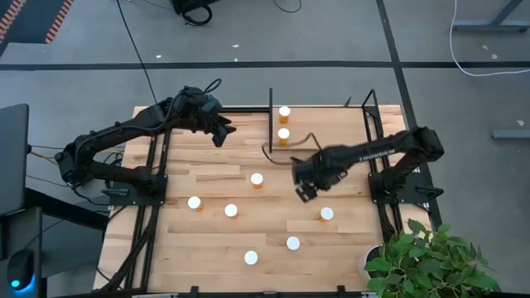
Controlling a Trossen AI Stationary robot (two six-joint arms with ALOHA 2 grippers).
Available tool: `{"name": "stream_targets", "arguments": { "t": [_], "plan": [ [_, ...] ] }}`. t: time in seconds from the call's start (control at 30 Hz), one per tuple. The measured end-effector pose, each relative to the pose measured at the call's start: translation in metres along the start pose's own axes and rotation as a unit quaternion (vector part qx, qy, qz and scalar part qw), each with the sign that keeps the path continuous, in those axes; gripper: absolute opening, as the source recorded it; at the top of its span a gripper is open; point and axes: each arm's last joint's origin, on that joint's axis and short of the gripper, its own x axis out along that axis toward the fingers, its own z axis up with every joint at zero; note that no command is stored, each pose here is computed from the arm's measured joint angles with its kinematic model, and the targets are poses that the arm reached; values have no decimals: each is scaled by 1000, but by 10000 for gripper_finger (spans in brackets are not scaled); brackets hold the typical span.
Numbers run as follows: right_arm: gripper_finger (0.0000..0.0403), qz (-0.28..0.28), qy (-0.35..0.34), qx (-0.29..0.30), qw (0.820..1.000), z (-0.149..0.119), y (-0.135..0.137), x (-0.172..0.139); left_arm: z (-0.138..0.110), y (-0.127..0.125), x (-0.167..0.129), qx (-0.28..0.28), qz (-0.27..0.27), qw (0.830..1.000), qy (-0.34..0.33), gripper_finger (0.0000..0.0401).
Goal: Pick and place medicine bottles onto shelf by color
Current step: Put the orange pill bottle on the shelf
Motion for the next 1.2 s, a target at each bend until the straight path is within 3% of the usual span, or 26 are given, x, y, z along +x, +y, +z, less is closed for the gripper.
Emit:
{"name": "stream_targets", "arguments": {
  "t": [0.2,0.5,0.83,1.2],
  "plan": [
    [315,-33,26,-21,999,-34,-1,25,0,0,0,-49,0,999,1,201],
    [349,11,-13,-32,999,-61,14,27,-5,-13,2,-78,-18,997,16,220],
    [351,9,-57,-10,998,-67,16,30,-9,-28,3,-66,-43,997,27,222],
    [351,24,-11,-8,1000,-69,10,54,-9,-28,3,-76,-42,996,28,219]
  ]
}}
